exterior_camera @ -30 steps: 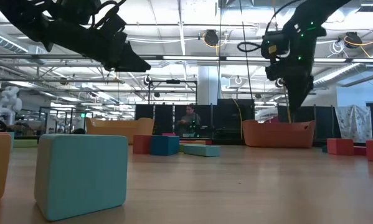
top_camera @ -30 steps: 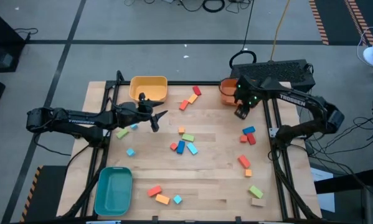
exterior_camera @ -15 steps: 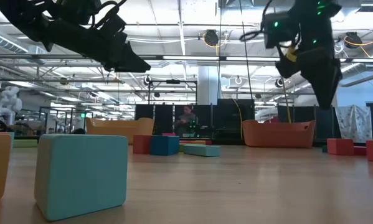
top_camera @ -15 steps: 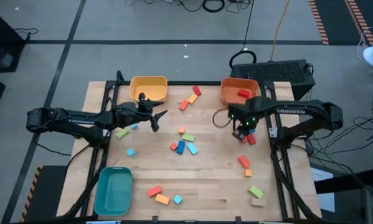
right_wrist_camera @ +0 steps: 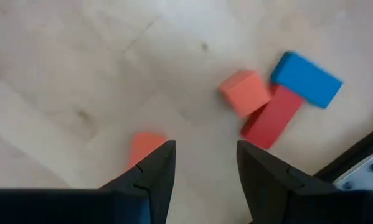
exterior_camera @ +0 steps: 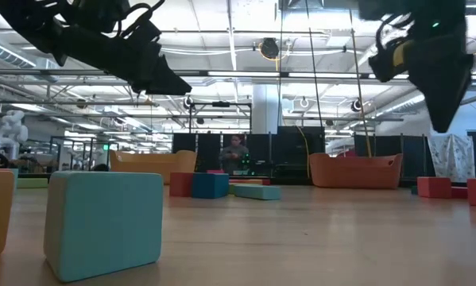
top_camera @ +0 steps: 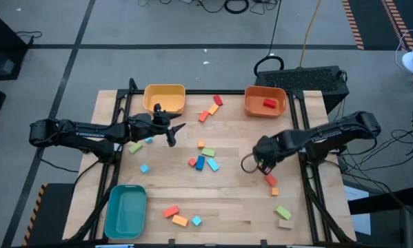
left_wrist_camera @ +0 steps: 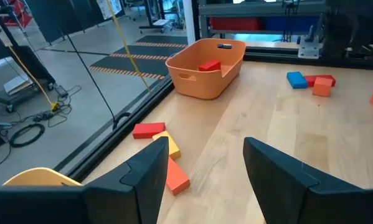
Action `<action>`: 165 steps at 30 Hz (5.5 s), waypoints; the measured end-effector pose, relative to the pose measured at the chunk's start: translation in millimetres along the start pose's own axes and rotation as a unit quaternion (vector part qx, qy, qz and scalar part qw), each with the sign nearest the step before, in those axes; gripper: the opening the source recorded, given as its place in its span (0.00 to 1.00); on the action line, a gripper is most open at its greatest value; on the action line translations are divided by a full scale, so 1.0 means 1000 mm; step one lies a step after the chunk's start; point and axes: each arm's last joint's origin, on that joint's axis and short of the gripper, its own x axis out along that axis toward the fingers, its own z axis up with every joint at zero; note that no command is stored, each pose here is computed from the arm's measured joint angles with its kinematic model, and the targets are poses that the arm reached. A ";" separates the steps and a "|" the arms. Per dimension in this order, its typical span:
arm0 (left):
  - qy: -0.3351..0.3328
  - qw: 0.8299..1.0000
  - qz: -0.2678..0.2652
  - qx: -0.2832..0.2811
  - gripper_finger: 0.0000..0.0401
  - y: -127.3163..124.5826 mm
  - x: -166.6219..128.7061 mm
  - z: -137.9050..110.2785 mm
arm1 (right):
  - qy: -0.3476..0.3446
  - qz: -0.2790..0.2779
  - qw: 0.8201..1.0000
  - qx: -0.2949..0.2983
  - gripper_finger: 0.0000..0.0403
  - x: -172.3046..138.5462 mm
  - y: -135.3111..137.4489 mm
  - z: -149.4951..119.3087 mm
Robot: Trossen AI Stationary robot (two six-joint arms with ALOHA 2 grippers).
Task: Sort blocks by size
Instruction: Put the large orange block into the orange bin
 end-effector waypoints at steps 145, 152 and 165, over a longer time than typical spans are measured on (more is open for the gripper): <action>0.033 0.999 -0.009 0.041 0.52 -0.020 0.016 -0.019 | 0.027 -0.156 0.959 -0.235 0.26 0.082 -0.187 0.181; 0.031 0.998 -0.008 0.050 0.52 -0.020 0.016 -0.019 | 0.012 -0.166 0.955 -0.247 0.26 0.082 -0.205 0.186; 0.032 0.998 0.020 0.041 0.52 -0.007 0.019 -0.019 | -0.005 -0.124 0.953 -0.276 0.34 0.082 -0.215 0.186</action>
